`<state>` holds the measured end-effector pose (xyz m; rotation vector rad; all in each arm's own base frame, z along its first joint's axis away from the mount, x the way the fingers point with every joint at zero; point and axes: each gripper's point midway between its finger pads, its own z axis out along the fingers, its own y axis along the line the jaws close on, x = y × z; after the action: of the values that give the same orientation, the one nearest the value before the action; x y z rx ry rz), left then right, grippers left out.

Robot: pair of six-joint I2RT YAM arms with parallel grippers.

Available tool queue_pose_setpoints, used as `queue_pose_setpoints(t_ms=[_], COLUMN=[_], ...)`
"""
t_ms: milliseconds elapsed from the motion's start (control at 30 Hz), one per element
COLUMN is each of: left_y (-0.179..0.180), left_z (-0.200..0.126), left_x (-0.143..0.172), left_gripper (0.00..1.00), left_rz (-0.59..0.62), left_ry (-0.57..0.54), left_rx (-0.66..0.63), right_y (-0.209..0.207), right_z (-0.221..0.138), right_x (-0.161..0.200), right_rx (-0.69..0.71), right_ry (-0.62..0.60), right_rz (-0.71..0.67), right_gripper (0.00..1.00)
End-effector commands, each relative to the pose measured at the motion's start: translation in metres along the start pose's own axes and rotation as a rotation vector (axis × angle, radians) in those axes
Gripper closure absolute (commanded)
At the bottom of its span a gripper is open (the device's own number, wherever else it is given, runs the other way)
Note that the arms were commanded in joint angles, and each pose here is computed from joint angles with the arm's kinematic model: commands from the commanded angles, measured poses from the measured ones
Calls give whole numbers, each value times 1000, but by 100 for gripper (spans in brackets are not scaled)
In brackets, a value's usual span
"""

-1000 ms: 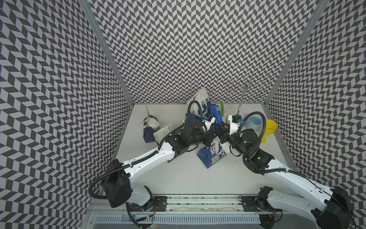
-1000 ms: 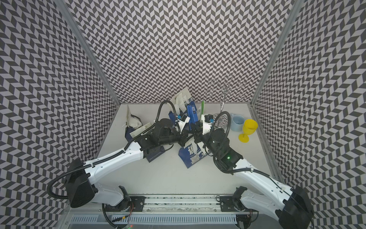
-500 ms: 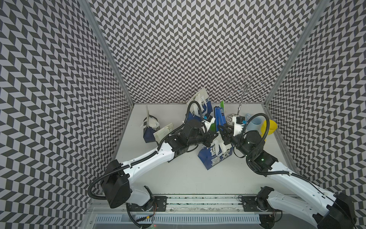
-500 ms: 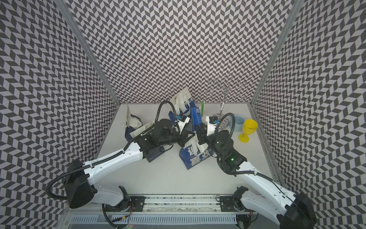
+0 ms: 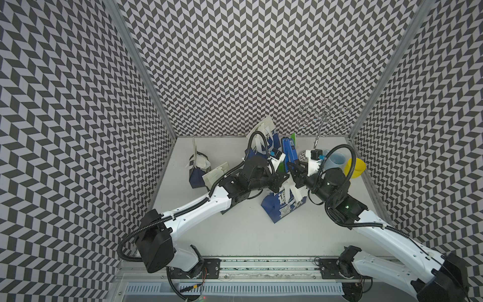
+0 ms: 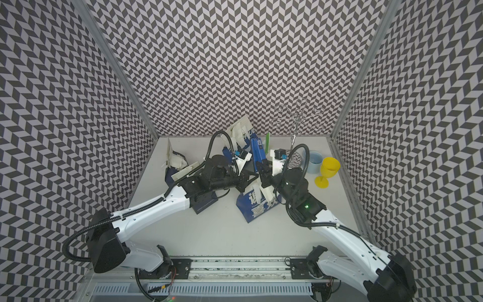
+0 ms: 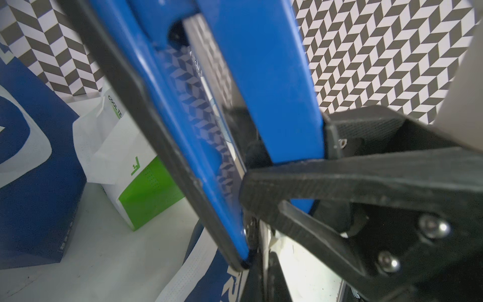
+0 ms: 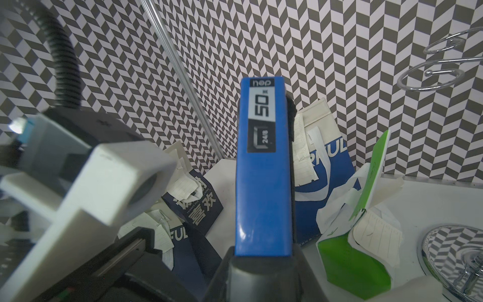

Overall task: Staple the receipts to the bags
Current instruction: Place the stapler in the takeout bag.

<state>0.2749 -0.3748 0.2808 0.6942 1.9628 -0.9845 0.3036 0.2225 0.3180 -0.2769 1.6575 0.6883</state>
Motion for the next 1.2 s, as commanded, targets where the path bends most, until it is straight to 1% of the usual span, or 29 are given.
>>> queue_pose_setpoints(t_ms=[0,167,367,433,600,767,800,1167], left_y=[14,31,49,51,54,47,46,37], left_z=[2,10,8,5,0,-6,-6,-7], left_x=[-20,-9,-7,-10,-16,-25,-26,-27], left_gripper=[100,100,100,100,100,100,100,100], left_rz=[-15,-37,-67,-73,-87,-83,-106,-95], left_ry=[-35,54,62,48,18,-27,-36,-42], left_rx=[-76,-170,-269,-280,-283,-242,-236,-190], right_y=[31,33,31,28,22,19,19,16], right_z=[-13,-12,-10,-10,-13,-10,-9,6], right_x=[-69,-71,-69,-69,-63,-52,-51,-34], right_rx=[-121,-127,-113,-96,-70,-67,-67,-61], right_ry=[-217,-222,-211,-208,-199,-181,-179,-128], right_rz=[0,-3,-26,-24,-15,-5,-4,-8], right_gripper=[100,100,100,100,100,100,100,100])
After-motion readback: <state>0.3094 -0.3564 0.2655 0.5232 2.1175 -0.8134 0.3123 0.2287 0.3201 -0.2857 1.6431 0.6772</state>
